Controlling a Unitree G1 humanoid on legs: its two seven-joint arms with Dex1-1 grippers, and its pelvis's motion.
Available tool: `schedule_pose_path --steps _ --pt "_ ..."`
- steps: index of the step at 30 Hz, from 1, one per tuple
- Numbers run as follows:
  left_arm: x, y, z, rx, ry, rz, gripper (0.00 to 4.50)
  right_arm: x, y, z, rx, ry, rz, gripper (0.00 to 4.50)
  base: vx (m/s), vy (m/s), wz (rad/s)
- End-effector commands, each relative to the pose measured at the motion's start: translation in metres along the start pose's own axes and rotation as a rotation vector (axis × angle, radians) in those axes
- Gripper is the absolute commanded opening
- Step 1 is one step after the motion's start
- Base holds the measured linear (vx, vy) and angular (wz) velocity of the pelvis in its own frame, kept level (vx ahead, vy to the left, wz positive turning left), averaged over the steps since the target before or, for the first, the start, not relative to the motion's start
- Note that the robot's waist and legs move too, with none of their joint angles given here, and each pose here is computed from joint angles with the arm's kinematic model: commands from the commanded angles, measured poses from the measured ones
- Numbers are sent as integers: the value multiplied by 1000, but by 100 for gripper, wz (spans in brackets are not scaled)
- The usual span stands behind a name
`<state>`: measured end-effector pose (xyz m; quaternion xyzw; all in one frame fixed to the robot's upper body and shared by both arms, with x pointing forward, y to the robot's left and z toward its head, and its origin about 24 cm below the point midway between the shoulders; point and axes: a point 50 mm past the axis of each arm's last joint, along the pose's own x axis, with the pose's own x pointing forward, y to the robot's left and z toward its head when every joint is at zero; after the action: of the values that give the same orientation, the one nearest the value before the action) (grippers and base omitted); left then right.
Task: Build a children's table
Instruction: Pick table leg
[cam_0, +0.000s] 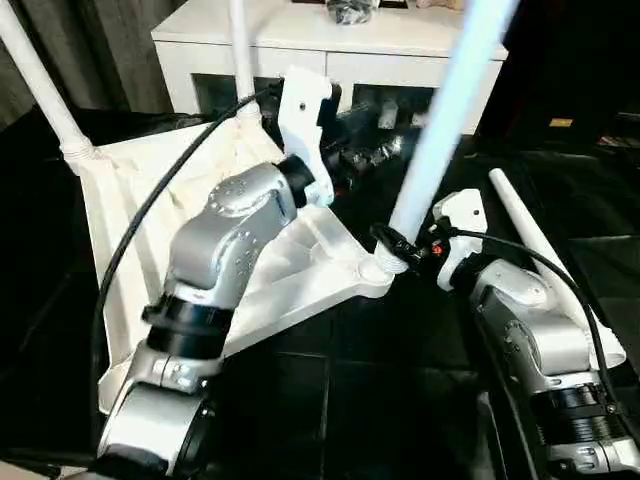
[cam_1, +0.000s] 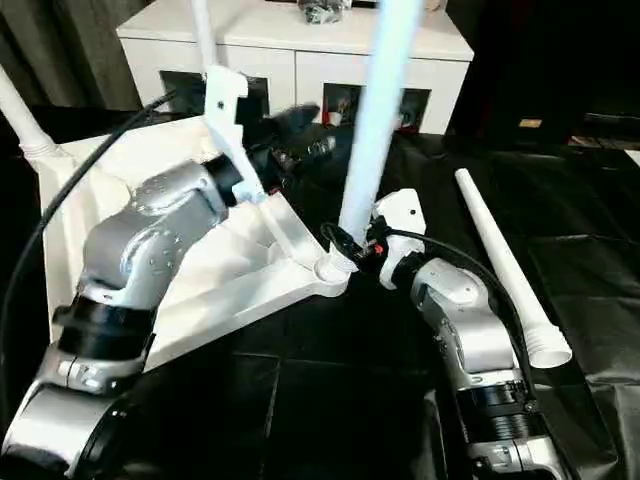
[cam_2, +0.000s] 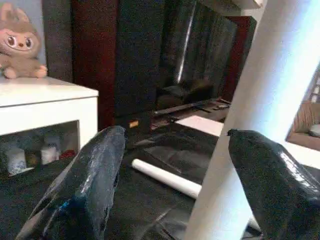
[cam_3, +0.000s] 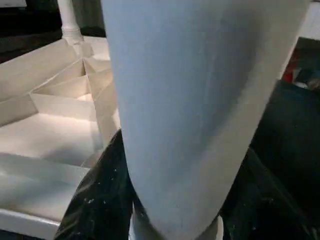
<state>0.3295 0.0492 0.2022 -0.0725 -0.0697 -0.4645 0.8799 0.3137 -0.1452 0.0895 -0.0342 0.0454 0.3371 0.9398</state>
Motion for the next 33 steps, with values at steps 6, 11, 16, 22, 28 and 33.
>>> schedule_pose_path --steps 6,11,16,22,28,33 --pt "-16 40 -4 117 64 290 380 4 -18 15 -14 -32 -112 186 0 0 0" --pt "-48 51 -33 216 266 228 396 -8 -47 13 17 -4 -270 186 0 0 0" --pt "-59 25 -65 89 380 2 434 -13 -53 12 42 11 -265 186 0 0 0" --pt "-83 20 -116 198 634 -57 450 -12 -51 8 36 48 -218 186 0 0 0" --pt "-90 30 -129 157 715 17 404 -10 -36 4 30 77 -124 186 0 0 0" --pt "-90 32 -131 134 751 31 372 -11 -34 0 35 93 -115 186 0 0 0"
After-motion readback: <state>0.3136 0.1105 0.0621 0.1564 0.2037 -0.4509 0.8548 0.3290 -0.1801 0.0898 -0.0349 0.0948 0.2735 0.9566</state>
